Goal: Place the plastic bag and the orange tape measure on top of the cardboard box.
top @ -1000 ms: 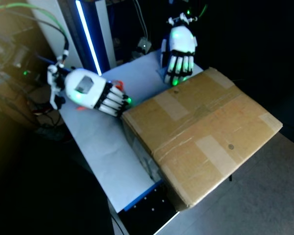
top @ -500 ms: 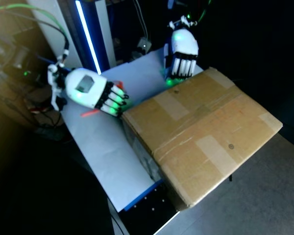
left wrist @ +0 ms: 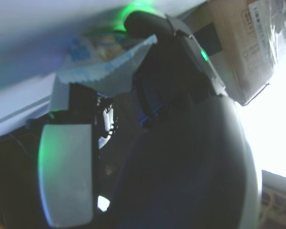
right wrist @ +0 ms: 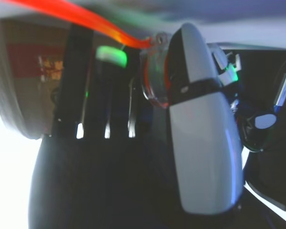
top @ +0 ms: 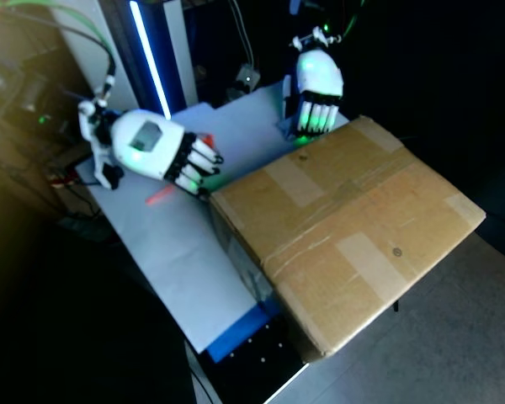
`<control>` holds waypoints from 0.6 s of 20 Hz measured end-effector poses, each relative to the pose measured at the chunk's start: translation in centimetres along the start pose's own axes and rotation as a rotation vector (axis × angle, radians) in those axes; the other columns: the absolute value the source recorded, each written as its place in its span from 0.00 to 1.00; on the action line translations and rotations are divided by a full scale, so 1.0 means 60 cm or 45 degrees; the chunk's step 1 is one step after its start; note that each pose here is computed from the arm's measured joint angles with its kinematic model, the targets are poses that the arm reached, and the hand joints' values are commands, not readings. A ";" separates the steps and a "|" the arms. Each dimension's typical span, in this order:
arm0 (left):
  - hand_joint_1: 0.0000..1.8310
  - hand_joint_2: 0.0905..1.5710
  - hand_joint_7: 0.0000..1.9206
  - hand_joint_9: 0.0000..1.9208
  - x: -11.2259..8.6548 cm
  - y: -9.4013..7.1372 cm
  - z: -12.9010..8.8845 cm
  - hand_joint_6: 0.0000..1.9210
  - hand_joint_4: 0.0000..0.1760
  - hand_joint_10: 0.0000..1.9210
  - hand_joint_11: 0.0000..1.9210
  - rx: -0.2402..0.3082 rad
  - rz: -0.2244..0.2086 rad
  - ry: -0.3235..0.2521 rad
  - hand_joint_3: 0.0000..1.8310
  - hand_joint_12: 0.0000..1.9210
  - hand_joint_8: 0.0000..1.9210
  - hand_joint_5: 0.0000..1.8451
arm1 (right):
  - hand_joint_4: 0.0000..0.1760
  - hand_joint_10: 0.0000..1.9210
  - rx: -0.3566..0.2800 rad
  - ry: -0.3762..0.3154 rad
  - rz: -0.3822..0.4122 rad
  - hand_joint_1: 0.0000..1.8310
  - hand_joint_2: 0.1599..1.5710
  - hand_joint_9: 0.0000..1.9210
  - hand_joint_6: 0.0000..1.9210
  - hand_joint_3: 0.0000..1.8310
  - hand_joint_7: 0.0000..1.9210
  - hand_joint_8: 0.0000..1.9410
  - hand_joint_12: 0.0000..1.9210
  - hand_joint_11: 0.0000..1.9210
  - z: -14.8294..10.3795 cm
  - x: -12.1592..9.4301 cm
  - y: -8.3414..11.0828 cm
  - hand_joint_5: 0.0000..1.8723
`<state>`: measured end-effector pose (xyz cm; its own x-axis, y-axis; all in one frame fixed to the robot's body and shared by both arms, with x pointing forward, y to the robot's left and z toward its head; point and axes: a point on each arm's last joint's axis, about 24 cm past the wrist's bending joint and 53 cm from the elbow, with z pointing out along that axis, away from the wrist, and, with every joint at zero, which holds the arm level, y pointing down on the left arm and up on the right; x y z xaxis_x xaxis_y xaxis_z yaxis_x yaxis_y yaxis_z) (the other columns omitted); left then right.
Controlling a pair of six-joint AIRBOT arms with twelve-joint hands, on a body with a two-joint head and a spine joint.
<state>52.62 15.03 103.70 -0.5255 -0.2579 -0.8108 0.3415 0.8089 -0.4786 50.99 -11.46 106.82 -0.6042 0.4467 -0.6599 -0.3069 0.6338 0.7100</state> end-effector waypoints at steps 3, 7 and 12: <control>0.74 0.74 0.40 0.46 -0.016 0.001 0.000 0.62 0.00 0.70 0.42 0.025 -0.062 -0.012 0.00 0.72 0.65 0.42 | 0.00 1.00 -0.002 -0.006 -0.002 0.66 0.63 0.61 0.39 0.00 0.53 0.96 1.00 0.66 0.001 -0.005 0.002 0.61; 0.74 0.74 0.40 0.46 -0.031 -0.021 0.006 0.60 0.00 0.70 0.42 0.074 -0.038 -0.025 0.00 0.74 0.66 0.42 | 0.00 1.00 -0.008 -0.004 -0.010 0.66 0.63 0.58 0.41 0.00 0.52 0.94 1.00 0.63 0.003 -0.008 0.005 0.60; 0.74 0.73 0.41 0.45 -0.077 -0.048 -0.007 0.57 0.00 0.70 0.39 0.150 -0.041 -0.112 0.00 0.75 0.66 0.44 | 0.00 0.98 -0.072 -0.056 -0.051 0.67 0.74 0.50 0.45 0.00 0.39 0.85 1.00 0.51 0.002 -0.042 0.040 0.48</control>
<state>53.75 14.13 108.99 -0.4692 -0.3319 -0.8184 0.4172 0.7334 -0.5367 51.87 -11.03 110.17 -0.5579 0.4502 -0.6972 -0.3720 0.6153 0.6950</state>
